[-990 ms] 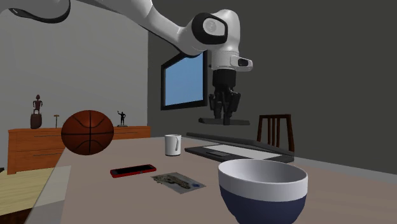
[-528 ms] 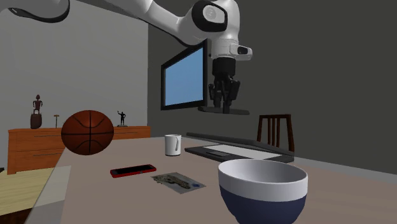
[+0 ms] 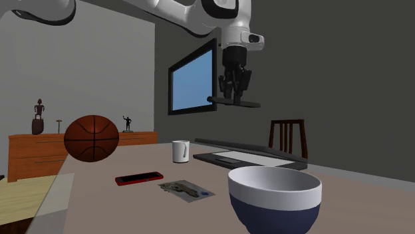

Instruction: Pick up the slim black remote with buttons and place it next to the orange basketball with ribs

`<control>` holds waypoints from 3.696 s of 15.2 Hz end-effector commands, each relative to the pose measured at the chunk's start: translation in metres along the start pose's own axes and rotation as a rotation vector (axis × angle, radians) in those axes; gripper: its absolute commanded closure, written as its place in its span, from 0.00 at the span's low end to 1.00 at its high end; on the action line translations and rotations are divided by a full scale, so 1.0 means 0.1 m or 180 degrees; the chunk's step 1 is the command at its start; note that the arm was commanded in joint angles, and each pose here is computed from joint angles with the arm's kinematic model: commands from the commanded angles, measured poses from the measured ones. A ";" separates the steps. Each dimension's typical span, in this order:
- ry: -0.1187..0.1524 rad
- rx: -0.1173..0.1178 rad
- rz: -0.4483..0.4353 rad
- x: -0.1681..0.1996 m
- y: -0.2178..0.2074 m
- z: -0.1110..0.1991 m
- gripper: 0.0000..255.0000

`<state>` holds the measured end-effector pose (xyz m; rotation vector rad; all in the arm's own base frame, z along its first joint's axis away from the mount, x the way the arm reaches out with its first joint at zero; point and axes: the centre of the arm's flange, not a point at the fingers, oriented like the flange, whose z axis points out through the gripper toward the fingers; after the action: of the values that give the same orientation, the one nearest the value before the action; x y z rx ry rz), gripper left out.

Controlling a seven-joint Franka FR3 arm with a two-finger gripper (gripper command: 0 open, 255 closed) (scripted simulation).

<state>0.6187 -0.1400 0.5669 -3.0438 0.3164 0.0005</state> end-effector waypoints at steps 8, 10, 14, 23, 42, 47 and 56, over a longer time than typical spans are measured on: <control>-0.0001 0.0000 0.0000 -0.01 -0.04 -0.48 1.00; -0.0001 0.0000 0.0000 -0.01 -0.05 -0.57 1.00; -0.0001 0.0000 0.0000 -0.21 -0.54 -0.53 1.00; -0.0001 0.0000 0.0000 -0.67 -1.63 -0.43 1.00; -0.0001 0.0000 0.0000 -1.62 -3.94 -0.24 1.00; -0.0001 0.0000 0.0001 -1.89 -4.59 -0.18 1.00; -0.0001 0.0000 0.0000 -1.88 -4.55 0.29 1.00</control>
<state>0.5286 0.3448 0.5815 -3.0442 0.3165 0.0017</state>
